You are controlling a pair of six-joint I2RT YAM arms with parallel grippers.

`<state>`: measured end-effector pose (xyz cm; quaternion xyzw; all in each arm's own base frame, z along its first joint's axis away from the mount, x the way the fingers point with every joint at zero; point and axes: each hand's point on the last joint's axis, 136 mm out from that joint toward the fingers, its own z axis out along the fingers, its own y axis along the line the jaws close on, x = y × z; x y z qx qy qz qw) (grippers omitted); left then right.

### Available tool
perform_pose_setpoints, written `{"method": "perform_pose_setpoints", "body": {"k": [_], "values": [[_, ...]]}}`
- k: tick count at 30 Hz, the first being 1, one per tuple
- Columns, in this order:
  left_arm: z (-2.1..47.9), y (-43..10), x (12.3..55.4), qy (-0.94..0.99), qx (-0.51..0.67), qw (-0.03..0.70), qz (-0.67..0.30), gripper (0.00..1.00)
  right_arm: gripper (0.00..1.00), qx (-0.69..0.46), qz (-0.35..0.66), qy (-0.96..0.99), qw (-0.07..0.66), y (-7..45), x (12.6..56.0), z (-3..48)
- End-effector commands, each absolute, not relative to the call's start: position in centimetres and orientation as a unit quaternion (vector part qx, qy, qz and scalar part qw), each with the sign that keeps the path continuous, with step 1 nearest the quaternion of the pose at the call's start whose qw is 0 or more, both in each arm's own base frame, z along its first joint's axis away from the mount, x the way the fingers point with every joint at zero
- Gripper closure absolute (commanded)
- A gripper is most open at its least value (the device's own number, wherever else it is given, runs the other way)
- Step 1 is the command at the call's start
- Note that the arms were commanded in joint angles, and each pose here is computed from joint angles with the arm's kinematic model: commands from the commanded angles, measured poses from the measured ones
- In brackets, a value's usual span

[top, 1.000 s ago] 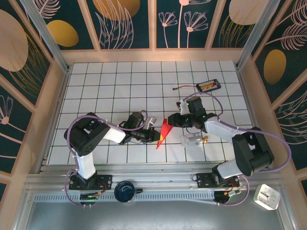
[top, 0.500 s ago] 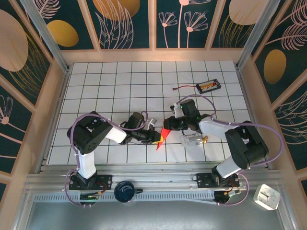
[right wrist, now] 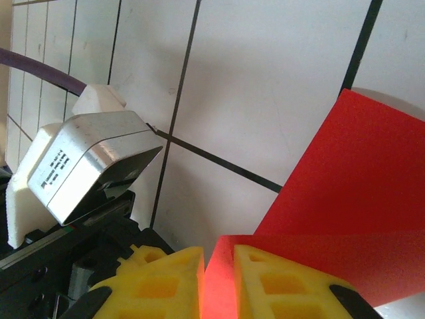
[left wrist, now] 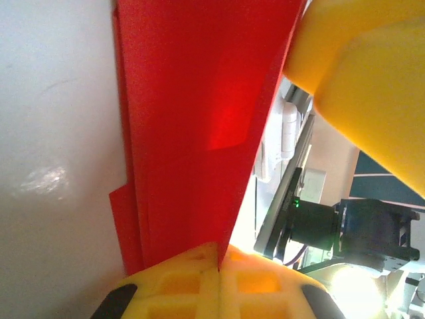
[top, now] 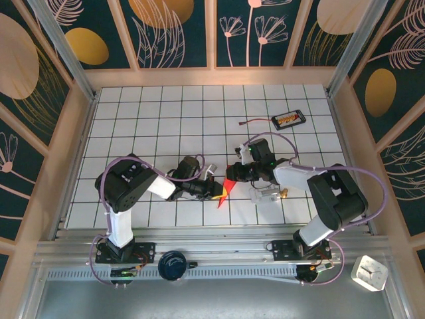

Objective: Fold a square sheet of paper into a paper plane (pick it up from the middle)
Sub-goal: Fold the wing for the fifth time at the center of the table.

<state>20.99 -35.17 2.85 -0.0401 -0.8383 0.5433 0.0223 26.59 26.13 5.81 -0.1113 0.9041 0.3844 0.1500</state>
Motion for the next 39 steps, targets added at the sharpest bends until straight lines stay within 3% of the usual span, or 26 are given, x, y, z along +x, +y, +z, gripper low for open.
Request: {"method": "perform_pose_setpoints", "body": {"k": [1, 39], "values": [[2.4, -34.8, 21.0, -0.835, -0.032, 0.027, 0.548, 1.00, 0.81, -0.125, 0.373, 0.906, 0.154, 26.2, 26.5, 4.9], [0.1, -33.8, 20.0, -0.851, 0.001, 0.055, 0.522, 1.00, 0.77, -0.137, 0.337, 0.920, 0.147, 25.8, 27.4, 2.1]]}}
